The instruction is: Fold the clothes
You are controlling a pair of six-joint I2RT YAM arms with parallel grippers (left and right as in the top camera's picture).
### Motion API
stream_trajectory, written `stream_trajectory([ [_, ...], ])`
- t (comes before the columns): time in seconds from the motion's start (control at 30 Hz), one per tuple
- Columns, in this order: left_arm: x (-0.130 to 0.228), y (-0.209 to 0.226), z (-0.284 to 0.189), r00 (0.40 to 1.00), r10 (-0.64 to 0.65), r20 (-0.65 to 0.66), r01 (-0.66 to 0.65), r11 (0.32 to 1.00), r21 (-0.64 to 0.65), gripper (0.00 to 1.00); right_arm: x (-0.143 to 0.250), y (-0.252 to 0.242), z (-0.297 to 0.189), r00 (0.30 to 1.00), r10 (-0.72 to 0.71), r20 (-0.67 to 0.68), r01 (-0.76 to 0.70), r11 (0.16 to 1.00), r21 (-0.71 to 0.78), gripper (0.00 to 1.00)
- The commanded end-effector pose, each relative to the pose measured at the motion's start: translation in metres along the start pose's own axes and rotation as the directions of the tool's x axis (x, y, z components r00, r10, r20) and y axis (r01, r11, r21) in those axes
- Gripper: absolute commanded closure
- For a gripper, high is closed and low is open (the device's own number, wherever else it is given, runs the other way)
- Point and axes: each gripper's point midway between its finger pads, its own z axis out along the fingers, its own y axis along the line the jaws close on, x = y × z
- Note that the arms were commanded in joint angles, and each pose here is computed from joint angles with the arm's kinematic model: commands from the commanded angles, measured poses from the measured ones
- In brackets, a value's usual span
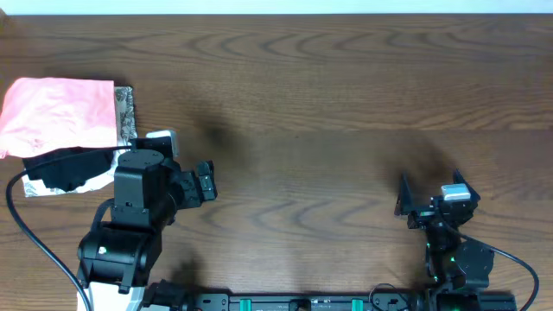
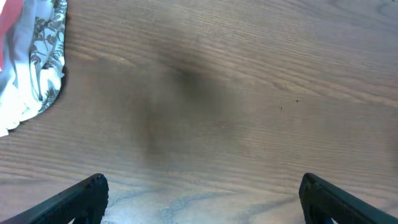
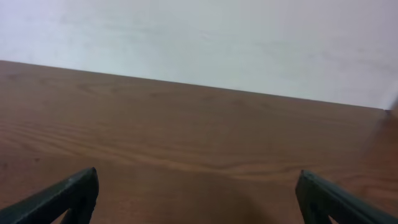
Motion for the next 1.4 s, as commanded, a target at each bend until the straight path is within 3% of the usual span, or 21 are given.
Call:
stream_trajectory([
  [0.0, 0.001, 0.000, 0.000, 1.000, -0.007, -0.001, 0.007, 1.000, 0.001, 0.02, 0.000, 0.001, 0.000, 1.000, -0.014, 0.001, 0.014, 1.000, -0.001, 0.01],
  [0.27, 0.003, 0.004, -0.013, 1.000, -0.012, 0.025, 0.012, 1.000, -0.006, 0.02, 0.000, 0.001, 0.000, 1.000, -0.014, 0.001, 0.014, 1.000, -0.001, 0.01],
  [0.53, 0.030, 0.043, -0.033, 0.990, -0.019, 0.143, 0.039, 0.990, -0.138, 0.02, 0.000, 0.001, 0.000, 1.000, -0.014, 0.001, 0.014, 1.000, -0.001, 0.01],
  [0.77, 0.072, 0.061, -0.012, 0.980, -0.018, 0.196, 0.048, 0.988, -0.146, 0.02, 0.000, 0.001, 0.000, 1.000, -0.014, 0.001, 0.014, 1.000, -0.001, 0.01],
  [0.97, 0.073, 0.068, 0.005, 0.951, 0.017, 0.307, 0.027, 0.990, -0.140, 0.02, 0.000, 0.001, 0.000, 1.000, -0.014, 0.001, 0.014, 1.000, -0.001, 0.01],
  [1.13, 0.064, 0.073, 0.014, 0.909, 0.038, 0.414, 0.024, 0.989, -0.145, 0.02, 0.000, 0.001, 0.000, 1.000, -0.014, 0.001, 0.014, 1.000, -0.001, 0.01],
  [1.37, 0.031, 0.073, 0.022, 0.780, 0.134, 0.611, -0.037, 0.985, -0.169, 0.02, 0.000, 0.001, 0.000, 1.000, -0.014, 0.001, 0.014, 1.000, -0.001, 0.01],
])
